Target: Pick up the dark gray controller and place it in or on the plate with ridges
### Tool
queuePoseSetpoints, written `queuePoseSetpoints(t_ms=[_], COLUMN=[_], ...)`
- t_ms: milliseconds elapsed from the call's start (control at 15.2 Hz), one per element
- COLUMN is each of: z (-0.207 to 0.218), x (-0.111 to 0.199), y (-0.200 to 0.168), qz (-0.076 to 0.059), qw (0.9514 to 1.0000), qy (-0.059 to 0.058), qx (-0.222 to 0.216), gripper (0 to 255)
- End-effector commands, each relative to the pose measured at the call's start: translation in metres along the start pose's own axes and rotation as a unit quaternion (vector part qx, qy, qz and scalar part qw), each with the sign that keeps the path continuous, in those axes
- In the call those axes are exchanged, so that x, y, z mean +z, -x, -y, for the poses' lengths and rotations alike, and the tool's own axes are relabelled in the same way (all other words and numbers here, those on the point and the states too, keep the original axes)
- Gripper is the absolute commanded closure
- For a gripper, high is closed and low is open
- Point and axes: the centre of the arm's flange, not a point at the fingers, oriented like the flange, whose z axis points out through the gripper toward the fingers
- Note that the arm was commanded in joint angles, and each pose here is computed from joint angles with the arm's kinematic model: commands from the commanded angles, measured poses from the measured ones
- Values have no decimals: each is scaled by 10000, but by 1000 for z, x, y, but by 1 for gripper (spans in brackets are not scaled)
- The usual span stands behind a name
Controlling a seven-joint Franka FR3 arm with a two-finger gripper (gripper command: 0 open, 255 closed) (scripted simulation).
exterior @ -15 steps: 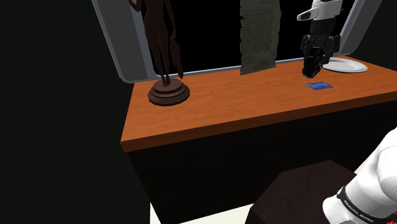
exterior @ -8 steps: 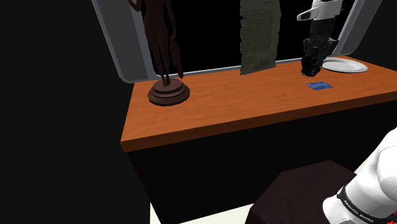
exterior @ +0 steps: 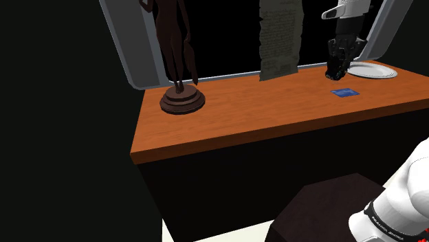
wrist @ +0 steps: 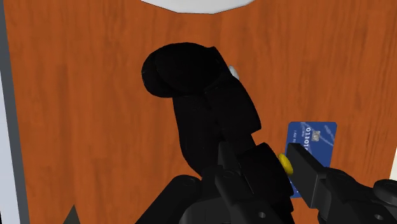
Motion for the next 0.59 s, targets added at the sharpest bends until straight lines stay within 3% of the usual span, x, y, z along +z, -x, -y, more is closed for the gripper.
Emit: queuePoseSetpoints(t_ms=[0, 528], z=[2, 8], x=[-11, -52], y=[1, 5], qz=[0, 0], qw=[10000, 10000], qy=[1, 1], qx=[0, 0], gripper=[255, 255])
